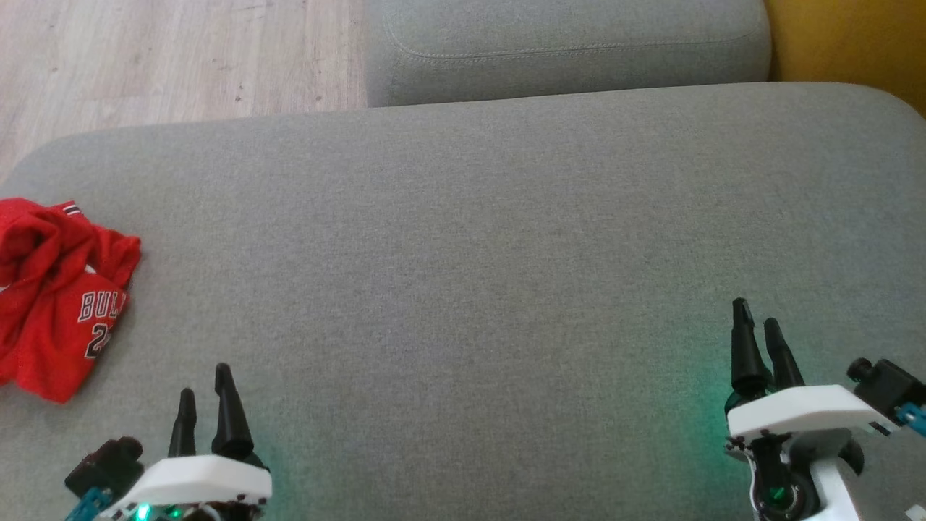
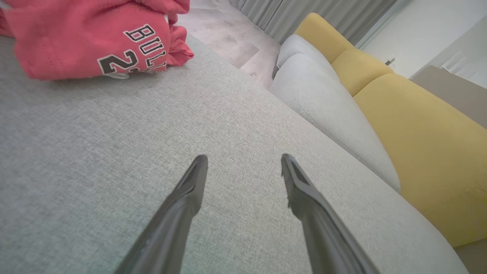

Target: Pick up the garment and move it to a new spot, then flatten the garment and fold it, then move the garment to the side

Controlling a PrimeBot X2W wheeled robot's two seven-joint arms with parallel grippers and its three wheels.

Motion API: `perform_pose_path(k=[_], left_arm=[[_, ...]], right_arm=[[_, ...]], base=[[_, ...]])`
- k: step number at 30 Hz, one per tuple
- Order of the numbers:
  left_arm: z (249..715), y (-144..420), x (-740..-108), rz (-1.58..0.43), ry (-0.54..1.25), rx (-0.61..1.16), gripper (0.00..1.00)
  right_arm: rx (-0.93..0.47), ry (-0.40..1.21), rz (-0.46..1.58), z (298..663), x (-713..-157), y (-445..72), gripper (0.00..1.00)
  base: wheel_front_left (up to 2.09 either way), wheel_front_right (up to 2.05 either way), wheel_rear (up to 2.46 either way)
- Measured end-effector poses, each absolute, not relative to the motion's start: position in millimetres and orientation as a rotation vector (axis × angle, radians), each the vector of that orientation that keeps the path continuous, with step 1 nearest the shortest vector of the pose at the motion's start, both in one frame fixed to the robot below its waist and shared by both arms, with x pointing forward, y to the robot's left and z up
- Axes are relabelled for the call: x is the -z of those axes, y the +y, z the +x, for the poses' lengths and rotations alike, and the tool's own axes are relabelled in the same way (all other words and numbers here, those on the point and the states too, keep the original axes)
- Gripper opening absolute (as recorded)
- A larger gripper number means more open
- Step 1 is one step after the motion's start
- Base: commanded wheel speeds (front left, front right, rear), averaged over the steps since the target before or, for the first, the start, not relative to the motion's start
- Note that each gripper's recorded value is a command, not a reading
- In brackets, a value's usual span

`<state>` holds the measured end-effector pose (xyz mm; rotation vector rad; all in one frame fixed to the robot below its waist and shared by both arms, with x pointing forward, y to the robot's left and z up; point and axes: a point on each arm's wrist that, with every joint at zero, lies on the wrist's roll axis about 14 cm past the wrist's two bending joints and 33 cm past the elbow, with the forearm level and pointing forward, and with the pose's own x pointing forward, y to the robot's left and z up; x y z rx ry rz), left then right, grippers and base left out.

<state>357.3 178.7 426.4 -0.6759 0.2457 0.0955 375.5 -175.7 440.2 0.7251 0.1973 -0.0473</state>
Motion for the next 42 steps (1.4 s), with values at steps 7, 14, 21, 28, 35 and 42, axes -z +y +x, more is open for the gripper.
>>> perform_pose_path(k=[7,14,21,28,35,42], left_arm=[[356.6,179.7,-425.4,-0.584,0.246,-0.095,1.00],[356.0,177.5,-426.1,-0.498,0.241,-0.082,1.00],[356.3,175.1,-428.4,-0.410,0.227,-0.062,1.00],[356.9,165.7,-430.3,-0.308,0.216,-0.015,1.00],[356.9,164.6,-431.8,-0.227,0.200,0.000,1.00],[357.6,163.5,-433.8,-0.156,0.183,0.013,1.00]], right_arm=[[0.037,0.209,0.627,374.0,-435.5,-175.4,1.00],[0.022,0.209,0.538,373.3,-434.0,-174.4,1.00],[0.003,0.208,0.451,372.5,-432.7,-172.8,1.00],[-0.027,0.211,0.346,371.6,-430.3,-168.8,1.00],[-0.065,0.202,0.265,373.3,-431.6,-161.6,1.00],[-0.093,0.192,0.203,374.4,-432.9,-156.9,1.00]], base=[[0.00,0.00,0.00],[0.00,0.00,0.00],[0.00,0.00,0.00],[0.00,0.00,0.00],[0.00,0.00,0.00],[0.00,0.00,0.00]])
